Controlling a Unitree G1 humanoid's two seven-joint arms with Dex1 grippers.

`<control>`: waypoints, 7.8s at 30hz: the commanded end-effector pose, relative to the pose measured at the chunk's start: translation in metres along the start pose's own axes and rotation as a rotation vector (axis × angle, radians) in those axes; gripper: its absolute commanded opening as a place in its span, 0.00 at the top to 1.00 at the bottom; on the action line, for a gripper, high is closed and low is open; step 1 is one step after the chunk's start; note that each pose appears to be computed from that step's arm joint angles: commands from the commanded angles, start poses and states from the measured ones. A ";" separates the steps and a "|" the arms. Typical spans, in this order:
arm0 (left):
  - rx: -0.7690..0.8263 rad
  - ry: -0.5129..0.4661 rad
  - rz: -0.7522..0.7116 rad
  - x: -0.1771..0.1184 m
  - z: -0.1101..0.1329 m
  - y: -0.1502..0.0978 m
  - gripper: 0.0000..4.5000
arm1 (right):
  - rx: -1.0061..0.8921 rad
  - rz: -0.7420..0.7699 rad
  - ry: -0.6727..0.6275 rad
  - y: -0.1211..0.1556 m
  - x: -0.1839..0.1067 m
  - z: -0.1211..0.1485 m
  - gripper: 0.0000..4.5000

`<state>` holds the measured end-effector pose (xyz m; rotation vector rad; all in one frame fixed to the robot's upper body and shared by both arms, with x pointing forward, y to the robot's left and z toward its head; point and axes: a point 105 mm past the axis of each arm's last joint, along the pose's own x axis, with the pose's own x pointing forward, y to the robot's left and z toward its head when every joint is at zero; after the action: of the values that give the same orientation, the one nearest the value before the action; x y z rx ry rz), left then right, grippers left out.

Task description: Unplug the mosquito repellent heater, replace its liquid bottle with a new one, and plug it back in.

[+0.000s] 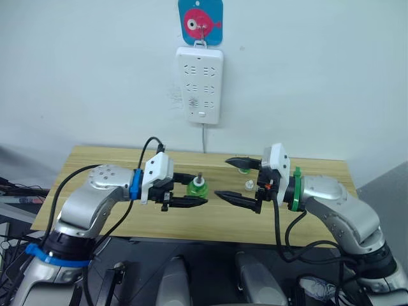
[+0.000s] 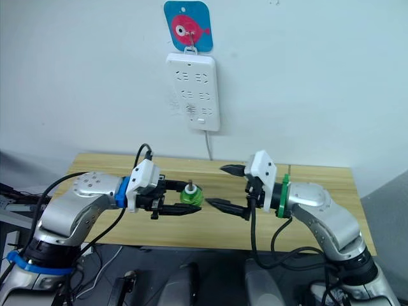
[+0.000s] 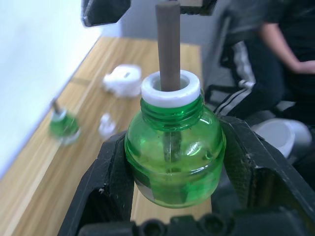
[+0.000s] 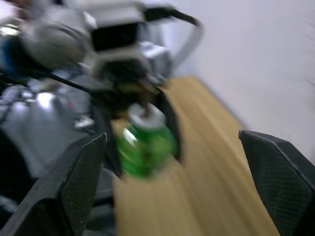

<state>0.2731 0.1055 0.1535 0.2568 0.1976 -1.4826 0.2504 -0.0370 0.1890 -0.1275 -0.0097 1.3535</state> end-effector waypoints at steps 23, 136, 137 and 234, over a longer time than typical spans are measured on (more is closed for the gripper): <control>0.138 -0.094 -0.057 0.014 0.034 0.008 0.48 | -0.109 0.014 -0.014 -0.012 0.022 0.005 0.82; -0.731 -0.858 0.031 -0.001 0.092 0.018 0.48 | 0.697 -0.285 -0.535 -0.049 -0.031 0.056 0.43; -0.730 -0.854 0.037 -0.003 0.090 0.018 0.48 | 0.693 -0.314 -0.516 -0.052 -0.037 0.051 0.34; -0.516 -0.417 -0.051 -0.022 0.063 -0.021 0.48 | 0.571 0.046 -0.163 -0.018 -0.064 0.049 0.36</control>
<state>0.2554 0.1107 0.2096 -0.5107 0.2786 -1.4019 0.2559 -0.1003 0.2337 0.4801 0.2887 1.3324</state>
